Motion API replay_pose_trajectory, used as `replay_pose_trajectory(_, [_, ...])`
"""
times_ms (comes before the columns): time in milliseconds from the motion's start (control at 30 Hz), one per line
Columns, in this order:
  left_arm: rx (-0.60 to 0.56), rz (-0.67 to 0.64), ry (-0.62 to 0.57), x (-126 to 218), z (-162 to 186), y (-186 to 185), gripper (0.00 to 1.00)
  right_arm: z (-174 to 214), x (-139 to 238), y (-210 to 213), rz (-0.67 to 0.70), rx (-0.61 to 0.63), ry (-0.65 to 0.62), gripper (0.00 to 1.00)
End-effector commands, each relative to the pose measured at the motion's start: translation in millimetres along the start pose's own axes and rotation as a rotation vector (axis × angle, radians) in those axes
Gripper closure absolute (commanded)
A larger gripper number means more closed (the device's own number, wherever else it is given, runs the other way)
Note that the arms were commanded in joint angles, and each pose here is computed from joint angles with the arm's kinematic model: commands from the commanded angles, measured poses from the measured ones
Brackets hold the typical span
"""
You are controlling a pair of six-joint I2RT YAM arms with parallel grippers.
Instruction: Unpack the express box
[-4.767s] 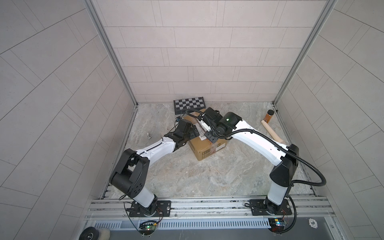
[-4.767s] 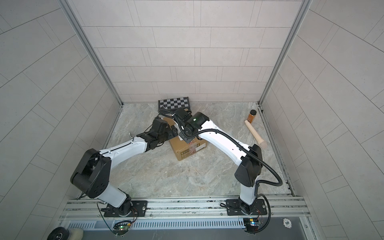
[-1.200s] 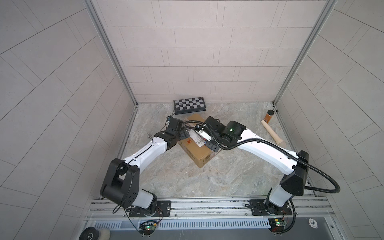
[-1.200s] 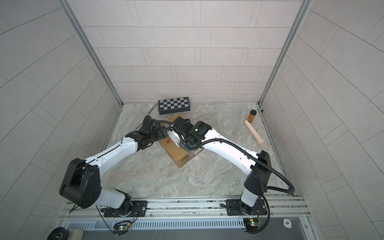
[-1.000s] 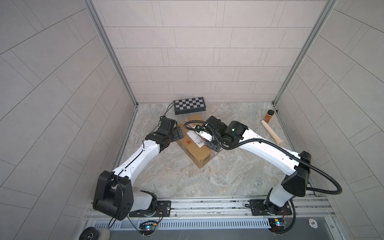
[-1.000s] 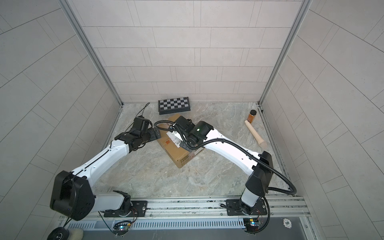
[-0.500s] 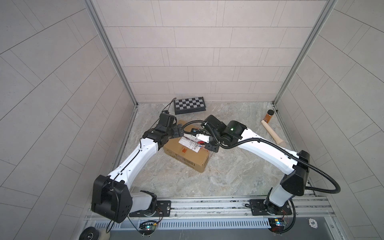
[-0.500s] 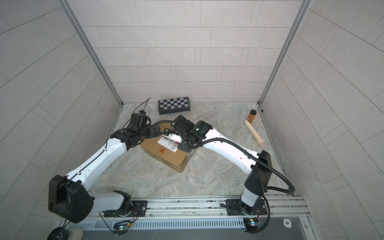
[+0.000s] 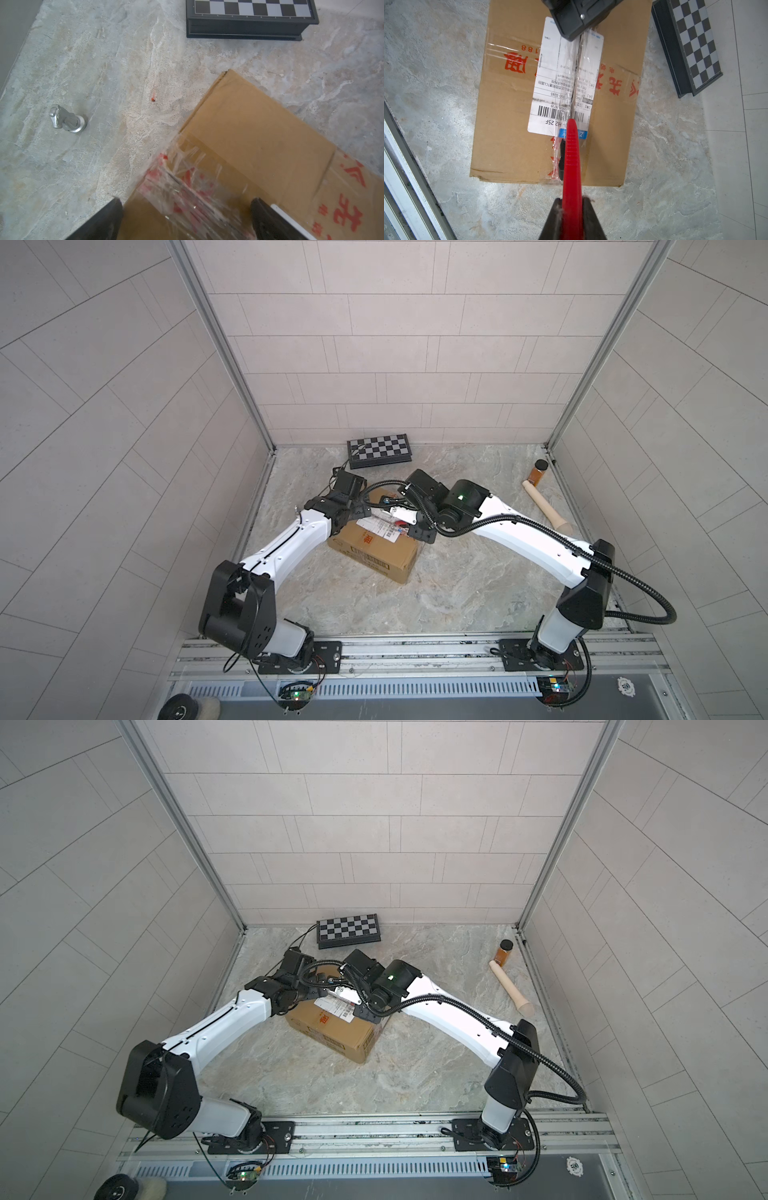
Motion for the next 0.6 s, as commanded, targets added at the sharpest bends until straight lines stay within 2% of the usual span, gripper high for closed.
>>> replay_pose_trajectory(0, [-0.031, -0.177, 0.107, -15.3, 34.7, 40.0, 0.01, 38.3, 14.0, 11.9, -0.023, 0.005, 0.126, 1.00])
replay_pose_trajectory(333, [-0.005, -0.140, 0.111, -16.0, 35.6, 34.0, 0.01, 17.4, -15.6, 10.5, -0.047, -0.006, 0.096, 1.00])
replay_pose_trajectory(467, [0.003, -0.139, 0.109, -16.5, 37.7, 35.4, 0.01, 14.7, -26.2, 2.9, -0.029, -0.086, 0.159, 1.00])
replay_pose_trajectory(567, [0.004, -0.141, 0.111, -17.7, 39.3, 36.2, 0.01, 23.2, -30.7, 3.2, -0.024, -0.083, 0.211, 1.00])
Point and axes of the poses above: each gripper's point midway between its finger pads, its own x axis back along the fingers, its own y axis along the line the jaws close on, z = x × y, the point moved 1 cm from there along x, back along the fingers, and after that the axes turned 12 degrees about x, right-handed, at the moved point
